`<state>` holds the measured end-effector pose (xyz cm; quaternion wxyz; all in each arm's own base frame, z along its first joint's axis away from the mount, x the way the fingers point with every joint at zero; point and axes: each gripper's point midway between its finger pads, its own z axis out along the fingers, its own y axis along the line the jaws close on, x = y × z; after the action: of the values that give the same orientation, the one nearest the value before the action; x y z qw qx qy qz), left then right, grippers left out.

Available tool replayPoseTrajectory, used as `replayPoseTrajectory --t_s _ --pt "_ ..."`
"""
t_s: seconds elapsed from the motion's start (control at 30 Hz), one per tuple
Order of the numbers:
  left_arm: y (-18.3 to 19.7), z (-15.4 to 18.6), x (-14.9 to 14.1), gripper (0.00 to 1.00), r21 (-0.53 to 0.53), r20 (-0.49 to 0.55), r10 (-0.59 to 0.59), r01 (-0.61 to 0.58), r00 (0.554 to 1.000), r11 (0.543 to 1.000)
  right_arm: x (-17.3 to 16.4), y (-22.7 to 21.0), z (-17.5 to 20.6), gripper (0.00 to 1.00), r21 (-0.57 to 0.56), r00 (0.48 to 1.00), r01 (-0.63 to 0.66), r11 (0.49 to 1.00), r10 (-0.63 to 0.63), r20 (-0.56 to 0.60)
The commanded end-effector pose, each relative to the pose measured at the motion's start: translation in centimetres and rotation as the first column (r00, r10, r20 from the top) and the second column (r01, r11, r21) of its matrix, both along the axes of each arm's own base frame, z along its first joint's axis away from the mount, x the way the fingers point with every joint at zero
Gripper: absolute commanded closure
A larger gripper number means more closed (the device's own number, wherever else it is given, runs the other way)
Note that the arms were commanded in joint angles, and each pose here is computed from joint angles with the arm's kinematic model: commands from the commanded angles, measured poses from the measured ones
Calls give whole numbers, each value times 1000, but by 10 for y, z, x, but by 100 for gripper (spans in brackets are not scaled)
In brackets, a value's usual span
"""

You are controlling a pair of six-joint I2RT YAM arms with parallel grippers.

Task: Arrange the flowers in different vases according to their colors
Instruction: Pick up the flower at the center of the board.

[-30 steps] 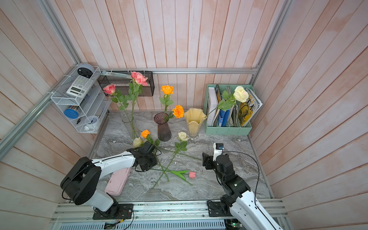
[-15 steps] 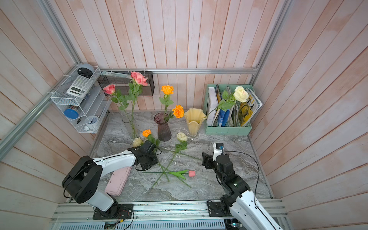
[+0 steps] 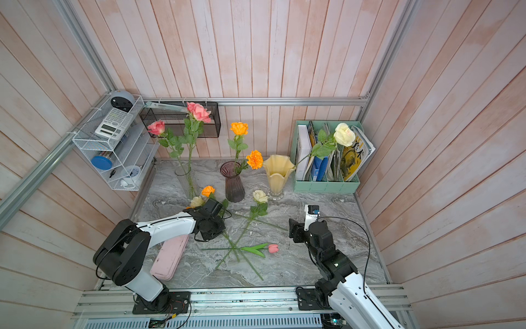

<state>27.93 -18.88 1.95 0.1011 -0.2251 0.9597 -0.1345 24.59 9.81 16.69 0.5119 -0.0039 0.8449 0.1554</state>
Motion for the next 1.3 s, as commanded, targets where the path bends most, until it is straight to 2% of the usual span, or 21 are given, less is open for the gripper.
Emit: replayPoseTrajectory --t_s 0.0,0.53,0.93,1.27 --pt "9 6 4 83 31 36 5 -7 999 999 1 0 1 26 7 1000 -3 1000 3 15" --pt "12 58 20 97 -57 229 100 -89 968 994 3 0 2 26 -6 1000 -3 1000 3 15" --pt "10 86 48 98 -18 361 74 -73 929 997 3 2 0 26 -4 1000 -12 1000 12 9" --pt "13 126 63 100 108 498 -23 -36 867 993 4 5 0 26 -3 1000 -25 1000 25 7"
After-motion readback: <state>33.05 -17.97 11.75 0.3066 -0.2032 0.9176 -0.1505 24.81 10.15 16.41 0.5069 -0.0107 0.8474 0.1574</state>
